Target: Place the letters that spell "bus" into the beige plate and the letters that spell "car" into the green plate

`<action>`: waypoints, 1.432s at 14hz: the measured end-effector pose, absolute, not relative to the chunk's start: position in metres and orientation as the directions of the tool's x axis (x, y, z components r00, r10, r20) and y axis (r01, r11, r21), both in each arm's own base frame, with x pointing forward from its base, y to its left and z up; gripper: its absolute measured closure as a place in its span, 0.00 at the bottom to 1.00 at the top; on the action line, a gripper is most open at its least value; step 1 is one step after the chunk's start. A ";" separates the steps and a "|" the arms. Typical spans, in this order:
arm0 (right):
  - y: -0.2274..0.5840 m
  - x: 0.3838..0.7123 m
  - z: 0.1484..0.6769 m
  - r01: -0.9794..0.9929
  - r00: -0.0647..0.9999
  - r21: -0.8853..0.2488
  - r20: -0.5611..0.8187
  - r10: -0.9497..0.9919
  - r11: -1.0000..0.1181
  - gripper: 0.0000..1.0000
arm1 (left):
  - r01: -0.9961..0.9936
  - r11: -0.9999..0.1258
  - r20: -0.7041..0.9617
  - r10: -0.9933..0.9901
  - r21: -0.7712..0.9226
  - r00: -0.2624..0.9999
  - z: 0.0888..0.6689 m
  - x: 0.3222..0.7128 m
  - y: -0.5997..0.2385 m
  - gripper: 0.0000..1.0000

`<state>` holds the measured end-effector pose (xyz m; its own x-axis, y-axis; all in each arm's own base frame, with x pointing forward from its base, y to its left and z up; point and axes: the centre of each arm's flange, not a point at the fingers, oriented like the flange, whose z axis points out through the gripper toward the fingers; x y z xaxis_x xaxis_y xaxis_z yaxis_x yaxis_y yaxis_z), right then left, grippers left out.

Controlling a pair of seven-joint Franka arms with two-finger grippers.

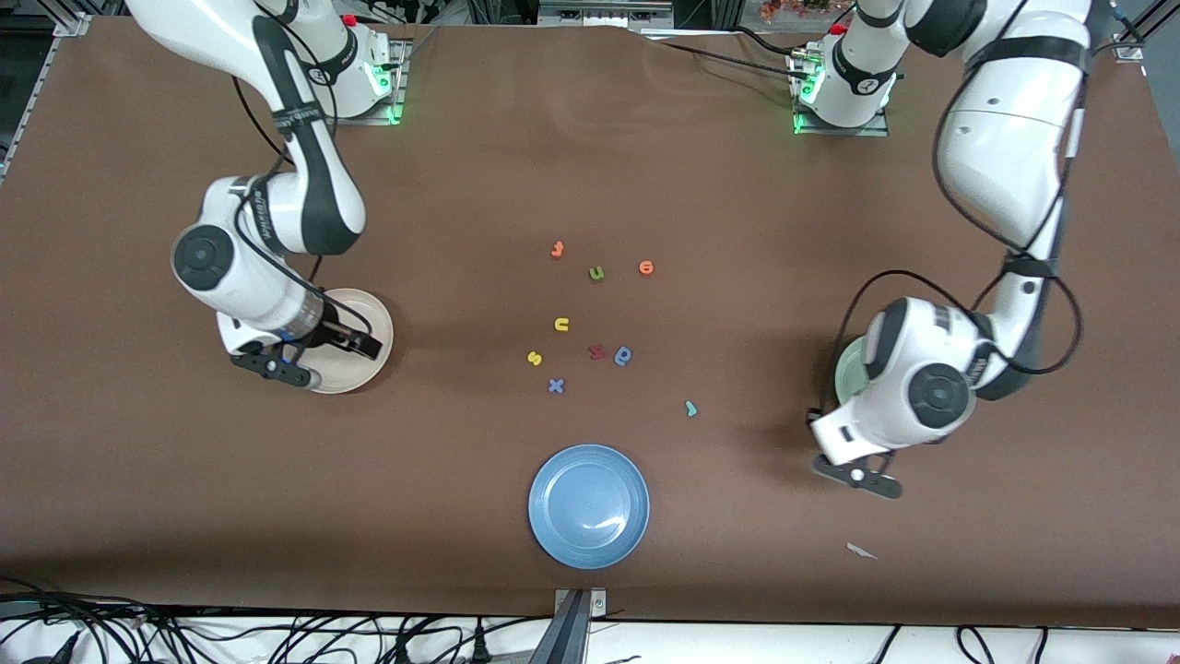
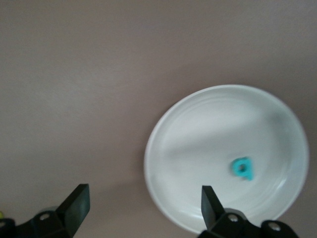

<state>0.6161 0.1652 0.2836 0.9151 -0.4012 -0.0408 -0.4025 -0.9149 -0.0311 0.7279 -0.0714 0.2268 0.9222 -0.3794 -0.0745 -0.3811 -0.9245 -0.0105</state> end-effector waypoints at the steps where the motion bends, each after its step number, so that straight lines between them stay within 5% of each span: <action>1: 0.188 0.623 0.279 -0.443 0.896 -0.023 -0.054 -0.441 -0.896 0.00 | -0.404 -0.915 -0.094 -0.402 0.000 0.911 0.224 0.727 -0.043 0.81; 4: 0.246 0.636 0.262 -0.512 0.858 -0.018 -0.063 -0.510 -0.859 0.00 | -0.419 -0.907 -0.148 -0.419 0.034 0.896 0.208 0.707 -0.003 0.81; 6: 0.267 0.642 0.253 -0.547 0.837 -0.019 -0.056 -0.545 -0.837 0.00 | -0.429 -0.902 -0.164 -0.430 0.044 0.888 0.206 0.697 -0.007 0.70; 13: 0.355 0.636 0.233 -0.595 0.803 -0.050 -0.087 -0.590 -0.802 0.00 | -0.467 -0.883 -0.066 -0.469 0.043 0.881 0.271 0.697 -0.102 0.02; 20: 0.389 0.610 0.182 -0.540 0.836 0.016 -0.100 -0.539 -0.841 0.04 | -0.420 -0.906 0.052 -0.417 0.053 0.907 0.254 0.680 -0.290 0.00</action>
<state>0.6102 0.3894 0.1820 0.8363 -0.5392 -0.0996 -0.5404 -0.8412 0.0161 0.6800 -0.2905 0.2544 0.9074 -0.4171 0.0522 -0.4196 -0.9062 0.0534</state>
